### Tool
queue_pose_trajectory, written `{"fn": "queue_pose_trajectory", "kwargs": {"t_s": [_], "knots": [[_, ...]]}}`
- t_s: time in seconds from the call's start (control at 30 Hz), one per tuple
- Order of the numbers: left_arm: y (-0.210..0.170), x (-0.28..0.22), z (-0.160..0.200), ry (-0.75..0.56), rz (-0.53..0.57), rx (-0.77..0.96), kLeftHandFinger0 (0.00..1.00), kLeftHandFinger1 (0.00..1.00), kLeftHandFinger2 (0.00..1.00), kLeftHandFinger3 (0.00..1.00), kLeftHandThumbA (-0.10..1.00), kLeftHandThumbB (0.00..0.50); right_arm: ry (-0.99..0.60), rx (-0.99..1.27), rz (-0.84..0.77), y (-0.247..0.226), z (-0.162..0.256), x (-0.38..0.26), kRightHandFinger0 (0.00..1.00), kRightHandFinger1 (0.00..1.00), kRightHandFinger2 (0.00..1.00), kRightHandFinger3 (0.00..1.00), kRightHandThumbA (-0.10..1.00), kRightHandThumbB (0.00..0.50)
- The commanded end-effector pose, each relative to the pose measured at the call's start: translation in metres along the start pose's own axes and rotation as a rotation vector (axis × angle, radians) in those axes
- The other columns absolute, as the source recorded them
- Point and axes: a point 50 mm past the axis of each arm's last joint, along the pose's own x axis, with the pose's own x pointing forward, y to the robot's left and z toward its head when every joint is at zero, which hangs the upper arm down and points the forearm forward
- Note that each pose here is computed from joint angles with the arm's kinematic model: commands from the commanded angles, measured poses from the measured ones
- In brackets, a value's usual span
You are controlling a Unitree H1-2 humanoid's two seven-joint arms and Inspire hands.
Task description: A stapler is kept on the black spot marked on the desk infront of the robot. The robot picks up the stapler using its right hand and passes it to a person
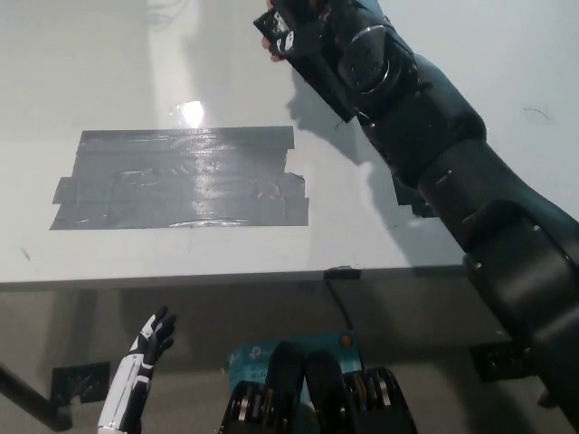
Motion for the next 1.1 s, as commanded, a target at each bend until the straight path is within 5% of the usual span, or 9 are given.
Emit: {"fn": "queue_pose_trajectory", "kwargs": {"t_s": [0.0, 0.17, 0.73, 0.87, 0.93, 0.97, 1.07], "knots": [[0.003, 0.008, 0.01, -0.054, -0.024, 0.025, 1.0, 1.0, 1.0, 1.0, 1.0, 0.5, -0.135, -0.081, -0.042, -0.044, 0.035, 0.009, 1.0, 1.0, 1.0, 1.0, 0.92, 0.356], [0.004, 0.007, 0.01, -0.053, -0.024, 0.031, 1.0, 1.0, 1.0, 1.0, 1.0, 0.5, -0.123, -0.085, -0.014, -0.045, 0.027, 0.009, 1.0, 1.0, 1.0, 1.0, 0.98, 0.395], [0.002, 0.009, 0.012, -0.035, -0.02, 0.01, 1.0, 1.0, 1.0, 1.0, 1.0, 0.5, -0.28, 0.034, -0.084, -0.112, 0.033, -0.029, 1.0, 1.0, 1.0, 1.0, 0.98, 0.354], [0.002, 0.011, 0.012, -0.056, -0.023, -0.007, 1.0, 1.0, 1.0, 1.0, 1.0, 0.5, -0.417, 0.065, -0.141, -0.146, 0.037, -0.092, 1.0, 1.0, 1.0, 1.0, 1.0, 0.355], [0.002, 0.013, 0.012, -0.058, -0.017, -0.003, 1.0, 1.0, 1.0, 1.0, 1.0, 0.5, -0.486, 0.063, -0.148, -0.155, 0.033, -0.127, 1.0, 1.0, 1.0, 1.0, 1.0, 0.407], [0.002, 0.014, 0.013, -0.059, -0.014, 0.001, 1.0, 1.0, 1.0, 1.0, 1.0, 0.5, -0.523, 0.074, -0.145, -0.158, 0.03, -0.145, 1.0, 1.0, 1.0, 1.0, 1.0, 0.362], [0.004, 0.018, 0.015, -0.064, -0.006, 0.007, 1.0, 1.0, 1.0, 1.0, 1.0, 0.5, -0.604, 0.111, -0.114, -0.161, 0.02, -0.195, 1.0, 1.0, 1.0, 1.0, 1.0, 0.36]]}}
